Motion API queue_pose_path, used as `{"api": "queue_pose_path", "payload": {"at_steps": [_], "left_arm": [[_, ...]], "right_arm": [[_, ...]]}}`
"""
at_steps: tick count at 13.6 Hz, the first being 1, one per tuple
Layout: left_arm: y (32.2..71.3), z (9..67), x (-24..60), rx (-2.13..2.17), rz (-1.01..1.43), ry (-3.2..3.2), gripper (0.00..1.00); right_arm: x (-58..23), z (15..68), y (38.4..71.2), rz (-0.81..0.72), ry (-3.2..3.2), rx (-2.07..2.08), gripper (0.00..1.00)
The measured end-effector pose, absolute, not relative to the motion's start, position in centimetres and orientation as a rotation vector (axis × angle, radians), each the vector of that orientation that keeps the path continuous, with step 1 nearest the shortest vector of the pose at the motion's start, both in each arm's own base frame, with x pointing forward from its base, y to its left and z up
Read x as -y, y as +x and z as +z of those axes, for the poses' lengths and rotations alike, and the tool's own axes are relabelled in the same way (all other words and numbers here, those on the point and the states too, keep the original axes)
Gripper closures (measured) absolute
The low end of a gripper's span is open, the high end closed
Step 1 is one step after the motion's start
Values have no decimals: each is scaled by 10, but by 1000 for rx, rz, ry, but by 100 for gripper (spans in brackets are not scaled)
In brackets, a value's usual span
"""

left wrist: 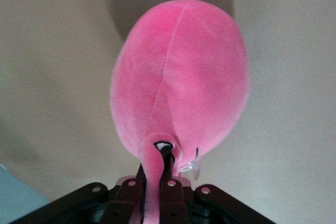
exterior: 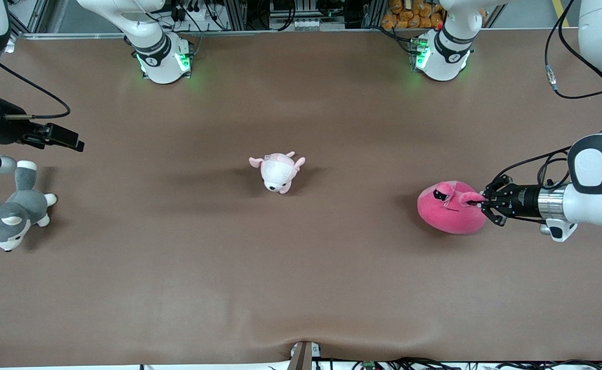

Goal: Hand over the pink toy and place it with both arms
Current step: 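Close the left gripper on the pink toy and lift it, then carry the pink toy to the middle while the right gripper approaches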

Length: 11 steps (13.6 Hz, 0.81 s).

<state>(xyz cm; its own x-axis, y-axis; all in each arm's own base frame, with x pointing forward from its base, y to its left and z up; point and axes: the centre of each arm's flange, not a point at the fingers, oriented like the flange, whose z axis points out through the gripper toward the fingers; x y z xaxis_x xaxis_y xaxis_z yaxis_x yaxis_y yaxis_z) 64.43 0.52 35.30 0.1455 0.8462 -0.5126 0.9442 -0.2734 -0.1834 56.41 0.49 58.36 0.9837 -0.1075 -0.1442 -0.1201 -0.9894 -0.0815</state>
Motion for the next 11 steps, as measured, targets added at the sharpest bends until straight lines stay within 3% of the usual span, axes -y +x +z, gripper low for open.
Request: {"api": "queue_pose_path", "payload": {"at_steps": [11], "left_arm": [[636,436,119,-1945,-913,1996,89]], "right_arm": [[-12,571,571,244,-2976,-175,0]]}}
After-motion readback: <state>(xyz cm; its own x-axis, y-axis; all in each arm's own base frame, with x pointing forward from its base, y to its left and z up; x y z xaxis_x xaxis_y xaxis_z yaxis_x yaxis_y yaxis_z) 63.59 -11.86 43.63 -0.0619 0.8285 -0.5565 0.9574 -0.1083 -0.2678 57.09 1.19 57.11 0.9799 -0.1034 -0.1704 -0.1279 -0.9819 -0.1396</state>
